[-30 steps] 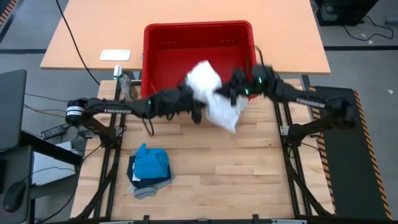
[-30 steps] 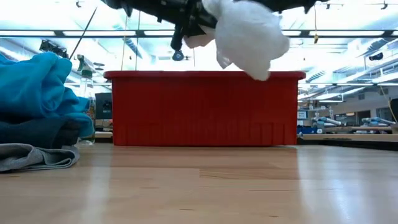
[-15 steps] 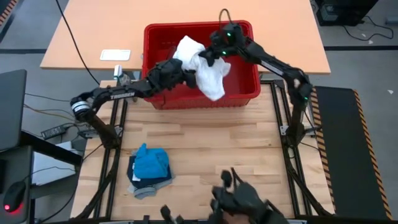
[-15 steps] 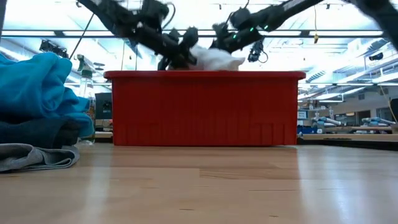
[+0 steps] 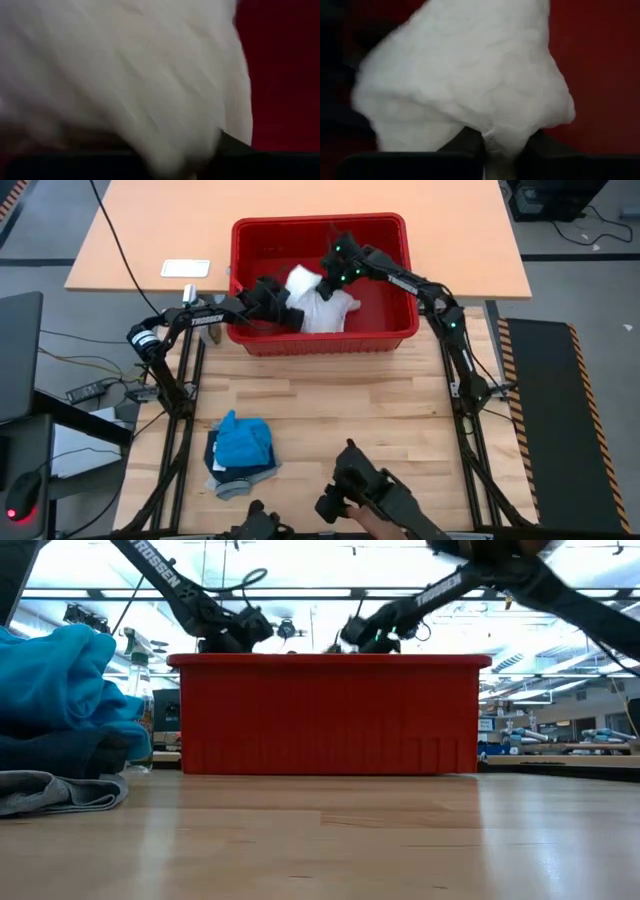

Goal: Fold laundry
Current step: Put the folded white blouse into the red laundry bin, then put the stacked folded clothes into the red laundry bin

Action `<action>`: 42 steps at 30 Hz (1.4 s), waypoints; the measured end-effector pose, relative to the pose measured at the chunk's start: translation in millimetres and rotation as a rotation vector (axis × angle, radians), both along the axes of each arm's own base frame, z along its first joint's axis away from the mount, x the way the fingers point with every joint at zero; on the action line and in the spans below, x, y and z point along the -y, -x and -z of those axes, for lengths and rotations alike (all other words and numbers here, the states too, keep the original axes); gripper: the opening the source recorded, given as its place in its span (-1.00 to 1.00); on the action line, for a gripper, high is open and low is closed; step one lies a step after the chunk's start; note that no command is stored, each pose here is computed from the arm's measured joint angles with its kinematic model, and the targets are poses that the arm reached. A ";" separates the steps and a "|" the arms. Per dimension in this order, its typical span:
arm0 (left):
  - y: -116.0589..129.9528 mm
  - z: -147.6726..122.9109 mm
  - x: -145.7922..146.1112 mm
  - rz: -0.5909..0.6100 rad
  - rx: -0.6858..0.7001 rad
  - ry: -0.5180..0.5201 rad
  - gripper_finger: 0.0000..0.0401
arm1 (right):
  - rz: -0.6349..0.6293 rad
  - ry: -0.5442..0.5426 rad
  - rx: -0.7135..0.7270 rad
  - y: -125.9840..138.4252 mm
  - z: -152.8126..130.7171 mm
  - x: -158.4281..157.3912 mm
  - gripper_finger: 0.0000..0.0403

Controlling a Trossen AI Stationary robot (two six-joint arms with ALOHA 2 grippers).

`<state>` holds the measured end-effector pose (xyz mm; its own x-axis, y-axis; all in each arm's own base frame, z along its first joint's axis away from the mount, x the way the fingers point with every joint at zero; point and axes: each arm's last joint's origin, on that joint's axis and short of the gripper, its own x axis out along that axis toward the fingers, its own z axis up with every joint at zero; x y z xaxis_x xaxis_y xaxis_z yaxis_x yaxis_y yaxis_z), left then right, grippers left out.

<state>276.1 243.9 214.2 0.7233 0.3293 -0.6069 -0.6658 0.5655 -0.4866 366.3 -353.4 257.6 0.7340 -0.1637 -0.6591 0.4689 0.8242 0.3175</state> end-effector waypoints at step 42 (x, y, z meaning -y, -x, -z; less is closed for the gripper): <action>24.6 -130.9 209.0 -0.053 0.160 -0.141 0.12 | -0.409 0.092 0.265 16.4 -172.1 -168.6 0.18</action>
